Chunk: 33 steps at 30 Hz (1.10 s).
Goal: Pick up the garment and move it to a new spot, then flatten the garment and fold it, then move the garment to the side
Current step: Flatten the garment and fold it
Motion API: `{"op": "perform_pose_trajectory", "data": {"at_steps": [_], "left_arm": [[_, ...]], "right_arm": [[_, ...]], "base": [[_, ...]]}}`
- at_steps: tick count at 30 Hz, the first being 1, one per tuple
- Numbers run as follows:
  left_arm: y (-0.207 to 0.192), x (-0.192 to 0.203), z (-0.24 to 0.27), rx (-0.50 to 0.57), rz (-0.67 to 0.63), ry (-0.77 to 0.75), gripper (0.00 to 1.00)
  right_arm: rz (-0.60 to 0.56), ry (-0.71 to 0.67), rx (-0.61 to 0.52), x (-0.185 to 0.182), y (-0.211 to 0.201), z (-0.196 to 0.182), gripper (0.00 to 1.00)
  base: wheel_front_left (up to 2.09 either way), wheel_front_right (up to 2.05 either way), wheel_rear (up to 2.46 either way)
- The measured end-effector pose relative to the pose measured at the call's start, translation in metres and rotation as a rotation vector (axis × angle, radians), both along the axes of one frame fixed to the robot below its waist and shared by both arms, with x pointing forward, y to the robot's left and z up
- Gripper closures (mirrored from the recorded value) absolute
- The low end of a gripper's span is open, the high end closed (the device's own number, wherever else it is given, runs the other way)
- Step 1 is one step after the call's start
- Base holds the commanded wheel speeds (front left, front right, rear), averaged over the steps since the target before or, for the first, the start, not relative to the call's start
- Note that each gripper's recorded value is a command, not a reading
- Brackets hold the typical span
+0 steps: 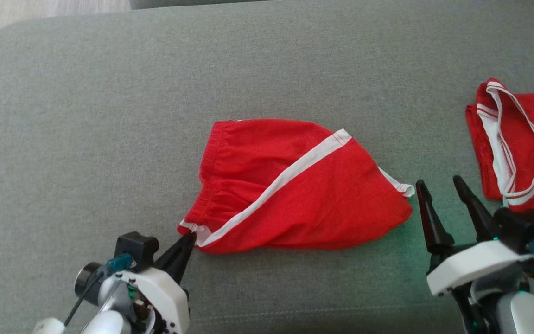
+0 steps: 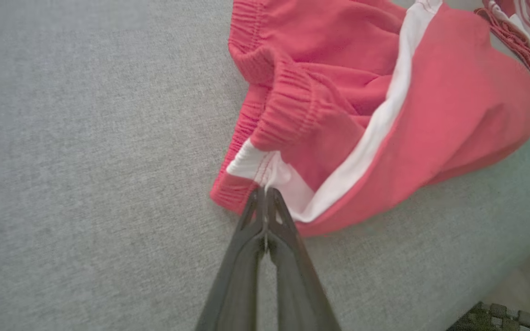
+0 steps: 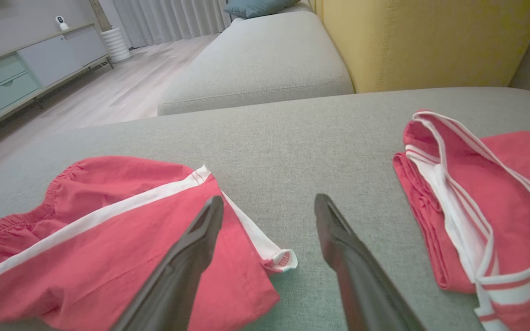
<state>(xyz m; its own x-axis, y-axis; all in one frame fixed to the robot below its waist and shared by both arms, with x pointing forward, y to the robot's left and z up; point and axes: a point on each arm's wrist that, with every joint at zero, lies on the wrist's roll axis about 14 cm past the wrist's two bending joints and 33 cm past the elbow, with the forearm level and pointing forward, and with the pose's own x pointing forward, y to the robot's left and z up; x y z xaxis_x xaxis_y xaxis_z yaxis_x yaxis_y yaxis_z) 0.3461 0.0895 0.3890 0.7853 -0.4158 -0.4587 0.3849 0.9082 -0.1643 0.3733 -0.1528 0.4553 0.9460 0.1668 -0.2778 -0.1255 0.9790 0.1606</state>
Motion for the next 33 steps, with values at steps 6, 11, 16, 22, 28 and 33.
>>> {"op": "perform_pose_trajectory", "data": {"at_steps": [6, 11, 16, 22, 28, 33], "left_arm": [[0.002, 0.001, 0.0, -0.006, 0.012, -0.011, 1.0], [0.005, 0.005, 0.0, -0.011, 0.032, -0.018, 1.0], [0.005, 0.017, 0.006, -0.024, 0.049, -0.047, 1.0], [0.009, 0.02, 0.003, -0.031, 0.08, -0.051, 1.0], [0.011, 0.025, 0.001, -0.038, 0.097, -0.056, 1.0], [0.012, 0.027, 0.005, -0.05, 0.111, -0.086, 1.0]], "right_arm": [[0.08, 0.017, -0.016, 0.02, 0.012, 0.003, 0.0], [0.198, 0.117, -0.036, 0.041, 0.031, -0.01, 0.0], [0.311, 0.22, -0.046, 0.061, 0.058, -0.026, 0.0], [0.385, 0.313, -0.09, 0.076, 0.071, -0.045, 0.0], [0.442, 0.366, -0.106, 0.077, 0.082, -0.059, 1.0], [0.447, 0.325, -0.106, 0.082, 0.082, -0.054, 1.0]], "base": [[0.0, 0.0, 0.0], [0.0, 0.0, 0.0], [0.0, 0.0, 0.0], [0.0, 0.0, 0.0], [0.0, 0.0, 0.0], [0.0, 0.0, 0.0]]}}
